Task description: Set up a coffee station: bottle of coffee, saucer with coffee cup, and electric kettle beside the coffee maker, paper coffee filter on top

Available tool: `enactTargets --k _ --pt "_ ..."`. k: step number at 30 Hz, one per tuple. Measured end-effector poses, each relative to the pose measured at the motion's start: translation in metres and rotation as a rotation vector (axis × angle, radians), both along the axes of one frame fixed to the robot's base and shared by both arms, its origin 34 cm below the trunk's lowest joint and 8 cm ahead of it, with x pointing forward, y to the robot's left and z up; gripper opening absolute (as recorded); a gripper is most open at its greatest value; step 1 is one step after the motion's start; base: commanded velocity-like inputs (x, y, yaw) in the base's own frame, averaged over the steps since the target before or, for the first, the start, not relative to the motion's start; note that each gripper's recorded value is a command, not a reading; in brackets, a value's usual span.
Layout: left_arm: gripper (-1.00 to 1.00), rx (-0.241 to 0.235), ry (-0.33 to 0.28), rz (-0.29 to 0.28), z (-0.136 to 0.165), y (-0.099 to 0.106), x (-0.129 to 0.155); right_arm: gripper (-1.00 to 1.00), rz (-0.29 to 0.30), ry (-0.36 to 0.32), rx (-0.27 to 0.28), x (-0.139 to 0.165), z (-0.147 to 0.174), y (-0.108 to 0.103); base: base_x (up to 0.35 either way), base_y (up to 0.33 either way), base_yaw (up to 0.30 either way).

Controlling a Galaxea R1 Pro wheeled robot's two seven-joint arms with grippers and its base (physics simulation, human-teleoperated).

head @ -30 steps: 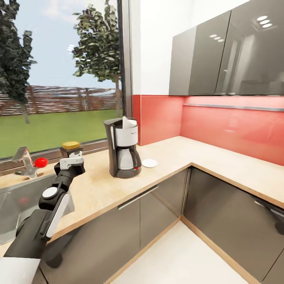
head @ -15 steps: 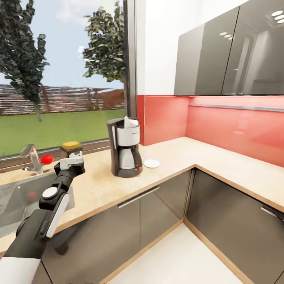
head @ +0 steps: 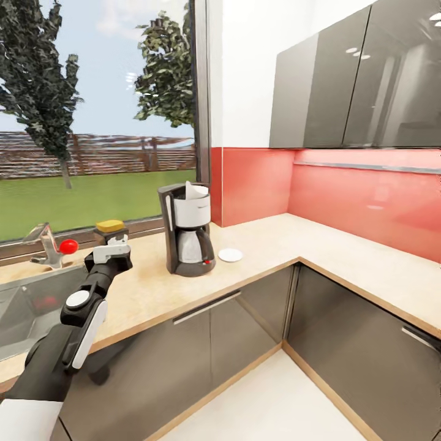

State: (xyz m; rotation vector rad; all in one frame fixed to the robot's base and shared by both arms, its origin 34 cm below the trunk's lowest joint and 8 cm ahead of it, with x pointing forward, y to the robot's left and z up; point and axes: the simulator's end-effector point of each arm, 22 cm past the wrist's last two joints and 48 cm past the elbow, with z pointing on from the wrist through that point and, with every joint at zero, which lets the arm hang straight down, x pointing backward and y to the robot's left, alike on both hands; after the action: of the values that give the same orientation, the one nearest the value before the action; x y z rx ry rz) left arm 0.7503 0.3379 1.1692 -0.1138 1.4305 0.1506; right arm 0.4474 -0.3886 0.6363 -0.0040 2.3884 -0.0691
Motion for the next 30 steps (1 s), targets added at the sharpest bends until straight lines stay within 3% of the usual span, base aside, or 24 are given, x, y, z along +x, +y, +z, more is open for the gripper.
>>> enactTargets --k 23,30 --pt "-1.0 0.0 -0.001 0.0 0.0006 0.0 -0.0004 1.0 -0.002 0.012 0.0 -0.0047 -0.0038 -0.0004 0.097 -0.091 0.177" --pt "-1.0 0.0 -0.001 0.0 0.0006 -0.0001 -0.0003 1.0 -0.002 0.012 -0.001 -0.0048 -0.0038 -0.0006 0.129 -0.076 0.071"
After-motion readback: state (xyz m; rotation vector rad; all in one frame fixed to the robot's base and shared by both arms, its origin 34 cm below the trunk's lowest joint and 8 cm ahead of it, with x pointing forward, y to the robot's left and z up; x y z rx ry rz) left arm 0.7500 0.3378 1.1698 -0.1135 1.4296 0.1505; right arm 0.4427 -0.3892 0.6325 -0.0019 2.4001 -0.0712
